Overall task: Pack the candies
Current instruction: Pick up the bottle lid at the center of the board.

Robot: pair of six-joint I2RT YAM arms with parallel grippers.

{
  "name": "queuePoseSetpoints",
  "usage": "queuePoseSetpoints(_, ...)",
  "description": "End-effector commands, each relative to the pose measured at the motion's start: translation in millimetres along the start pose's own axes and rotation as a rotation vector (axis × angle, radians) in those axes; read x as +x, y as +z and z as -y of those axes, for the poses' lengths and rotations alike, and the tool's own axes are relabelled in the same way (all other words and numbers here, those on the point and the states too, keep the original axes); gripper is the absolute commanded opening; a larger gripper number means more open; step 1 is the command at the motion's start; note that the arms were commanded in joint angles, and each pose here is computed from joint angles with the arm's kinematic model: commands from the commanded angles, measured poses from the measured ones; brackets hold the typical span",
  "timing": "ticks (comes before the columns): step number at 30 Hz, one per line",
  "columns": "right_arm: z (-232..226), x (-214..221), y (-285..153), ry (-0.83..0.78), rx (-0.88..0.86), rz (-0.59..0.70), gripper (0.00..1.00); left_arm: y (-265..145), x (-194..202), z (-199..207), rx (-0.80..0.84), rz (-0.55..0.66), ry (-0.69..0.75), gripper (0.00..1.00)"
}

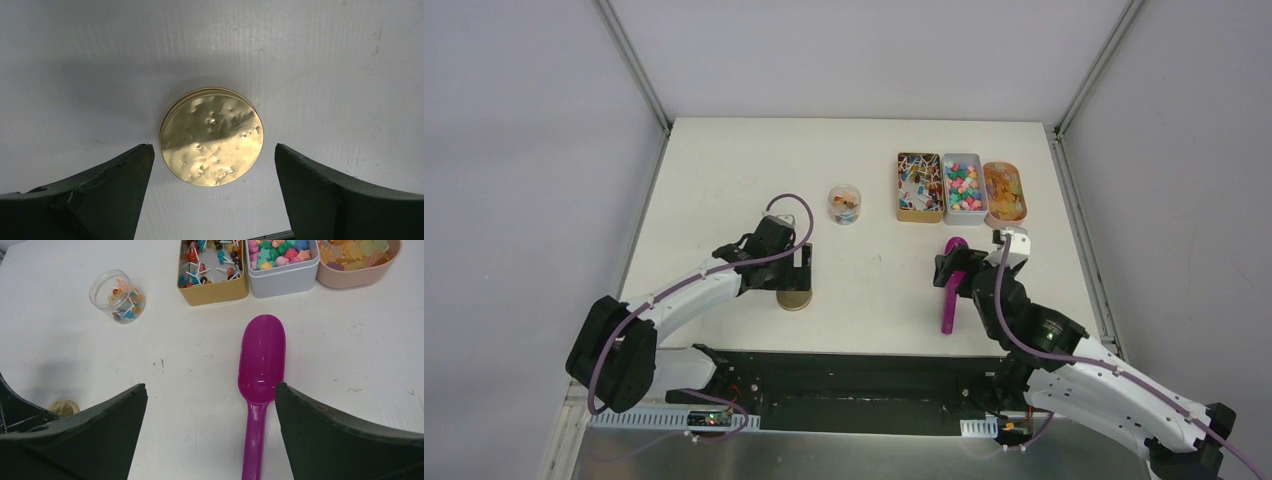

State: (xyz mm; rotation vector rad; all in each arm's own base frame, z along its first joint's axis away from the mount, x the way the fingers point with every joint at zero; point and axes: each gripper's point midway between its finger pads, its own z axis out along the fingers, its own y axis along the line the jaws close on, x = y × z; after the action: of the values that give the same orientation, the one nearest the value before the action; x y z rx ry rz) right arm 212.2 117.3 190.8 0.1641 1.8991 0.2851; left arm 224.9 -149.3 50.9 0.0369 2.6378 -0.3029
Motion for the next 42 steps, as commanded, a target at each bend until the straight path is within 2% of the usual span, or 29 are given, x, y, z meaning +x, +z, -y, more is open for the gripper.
queuePoseSetpoints(1,-6,-3,4,-0.017,-0.006,0.012,1.00,7,-10,9,0.006,0.058,-0.004,0.95)
queuePoseSetpoints(21,-6,5,3,-0.028,-0.010,-0.029,1.00,24,11,16,-0.065,0.008,0.100,0.92)
queuePoseSetpoints(33,-4,6,2,-0.027,-0.012,-0.030,1.00,25,10,20,-0.087,0.015,0.139,0.80)
queuePoseSetpoints(42,-6,7,2,-0.032,-0.016,-0.034,1.00,10,-16,36,-0.046,0.089,0.138,0.74)
